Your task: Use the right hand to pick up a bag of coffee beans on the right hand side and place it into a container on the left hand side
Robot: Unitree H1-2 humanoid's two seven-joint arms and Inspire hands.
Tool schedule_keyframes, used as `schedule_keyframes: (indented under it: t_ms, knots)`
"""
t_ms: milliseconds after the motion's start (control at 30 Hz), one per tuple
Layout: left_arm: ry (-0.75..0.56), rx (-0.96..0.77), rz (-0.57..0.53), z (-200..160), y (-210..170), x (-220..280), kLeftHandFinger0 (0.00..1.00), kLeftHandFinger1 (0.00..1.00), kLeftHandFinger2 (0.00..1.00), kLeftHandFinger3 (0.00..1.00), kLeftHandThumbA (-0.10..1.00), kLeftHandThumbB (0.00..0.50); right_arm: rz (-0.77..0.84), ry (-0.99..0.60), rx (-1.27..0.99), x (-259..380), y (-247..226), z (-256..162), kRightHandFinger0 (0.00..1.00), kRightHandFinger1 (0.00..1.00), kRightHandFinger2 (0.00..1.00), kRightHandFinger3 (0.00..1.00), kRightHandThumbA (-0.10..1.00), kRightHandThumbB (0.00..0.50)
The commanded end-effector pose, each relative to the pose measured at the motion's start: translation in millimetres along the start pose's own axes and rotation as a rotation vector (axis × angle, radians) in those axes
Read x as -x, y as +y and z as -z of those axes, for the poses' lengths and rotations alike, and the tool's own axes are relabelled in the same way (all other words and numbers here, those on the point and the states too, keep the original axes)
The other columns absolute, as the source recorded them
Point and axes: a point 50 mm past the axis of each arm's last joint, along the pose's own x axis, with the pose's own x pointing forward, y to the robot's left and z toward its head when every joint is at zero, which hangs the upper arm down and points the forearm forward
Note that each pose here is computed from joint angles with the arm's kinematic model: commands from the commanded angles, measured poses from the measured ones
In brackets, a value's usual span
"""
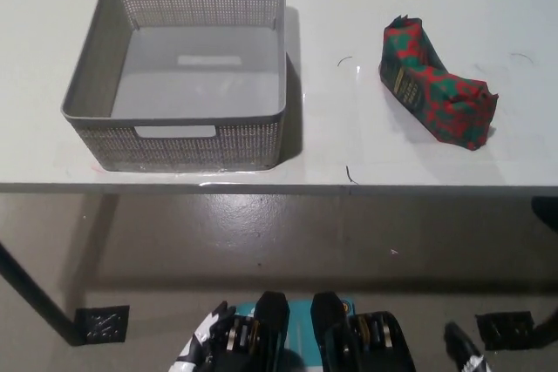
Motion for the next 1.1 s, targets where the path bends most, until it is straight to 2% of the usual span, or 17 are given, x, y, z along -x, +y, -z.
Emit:
schedule_keyframes:
  t_ms: [0, 67, 100, 200, 267, 333, 400, 433, 533, 667, 700, 867, 900, 967, 1067]
  knots:
    - [-0.05, -0.019, -0.033, -13, 4, 19, 1.0, 1.0, 1.0, 1.0, 1.0, 0.169, -0.003, -0.21, 0.059, -23, -8, -28, 1.0, 1.0, 1.0, 1.0, 0.98, 0.331]
    - [-0.049, -0.024, -0.037, -12, 3, 24, 1.0, 1.0, 1.0, 1.0, 1.0, 0.174, -0.005, -0.248, 0.13, -29, -13, -36, 1.0, 1.0, 1.0, 1.0, 0.99, 0.32]
    - [-0.04, -0.02, -0.041, -12, 2, 29, 1.0, 1.0, 1.0, 1.0, 1.0, 0.174, -0.01, -0.257, 0.178, -34, -16, -41, 1.0, 1.0, 1.0, 1.0, 1.0, 0.329]
    - [-0.033, -0.02, -0.043, -14, 3, 36, 1.0, 1.0, 1.0, 1.0, 1.0, 0.172, -0.019, -0.244, 0.243, -48, -25, -56, 1.0, 1.0, 1.0, 1.0, 0.93, 0.413]
    - [-0.012, -0.025, -0.045, -13, 1, 51, 1.0, 1.0, 1.0, 1.0, 1.0, 0.164, -0.053, -0.222, 0.334, -52, -36, -71, 1.0, 1.0, 1.0, 1.0, 0.89, 0.442]
    - [-0.001, -0.024, -0.051, -12, -1, 57, 1.0, 1.0, 1.0, 1.0, 1.0, 0.168, -0.075, -0.223, 0.479, -66, -48, -86, 1.0, 1.0, 1.0, 1.0, 0.91, 0.496]
    - [-0.001, -0.019, -0.055, -12, -2, 57, 1.0, 1.0, 1.0, 1.0, 1.0, 0.163, -0.077, -0.231, 0.641, -82, -55, -97, 1.0, 1.0, 1.0, 1.0, 0.96, 0.5]
    - [-0.005, -0.017, -0.059, -13, -2, 57, 1.0, 1.0, 1.0, 1.0, 1.0, 0.167, -0.066, -0.231, 0.761, -94, -57, -107, 1.0, 1.0, 1.0, 1.0, 0.94, 0.5]
    - [-0.013, -0.006, -0.069, -16, 1, 58, 1.0, 1.0, 1.0, 1.0, 1.0, 0.165, -0.047, -0.225, 0.916, -137, -59, -135, 1.0, 1.0, 1.0, 1.0, 0.86, 0.5]
    - [0.011, -0.001, -0.083, -17, 2, 66, 1.0, 1.0, 1.0, 1.0, 1.0, 0.173, -0.036, -0.25, 1.003, -188, -66, -159, 1.0, 1.0, 1.0, 1.0, 0.97, 0.5]
    - [0.019, 0.0, -0.086, -16, 3, 69, 1.0, 1.0, 1.0, 1.0, 1.0, 0.162, -0.033, -0.243, 1.03, -202, -67, -165, 1.0, 1.0, 1.0, 1.0, 1.0, 0.5]
    - [0.037, 0.017, -0.109, -13, 4, 72, 1.0, 1.0, 1.0, 1.0, 1.0, 0.183, -0.041, -0.208, 1.083, -258, -61, -198, 1.0, 1.0, 1.0, 1.0, 0.97, 0.5]
    - [0.038, 0.018, -0.112, -13, 3, 72, 1.0, 1.0, 1.0, 1.0, 1.0, 0.19, -0.041, -0.203, 1.078, -276, -55, -208, 1.0, 1.0, 1.0, 1.0, 0.89, 0.471]
    - [0.039, 0.021, -0.114, -14, 2, 73, 1.0, 1.0, 1.0, 1.0, 1.0, 0.189, -0.044, -0.188, 1.097, -295, -51, -214, 1.0, 1.0, 1.0, 1.0, 0.89, 0.465]
    - [0.044, 0.028, -0.116, -14, 1, 75, 1.0, 1.0, 1.0, 1.0, 1.0, 0.178, -0.047, -0.152, 1.118, -319, -49, -222, 1.0, 1.0, 1.0, 1.0, 0.94, 0.489]
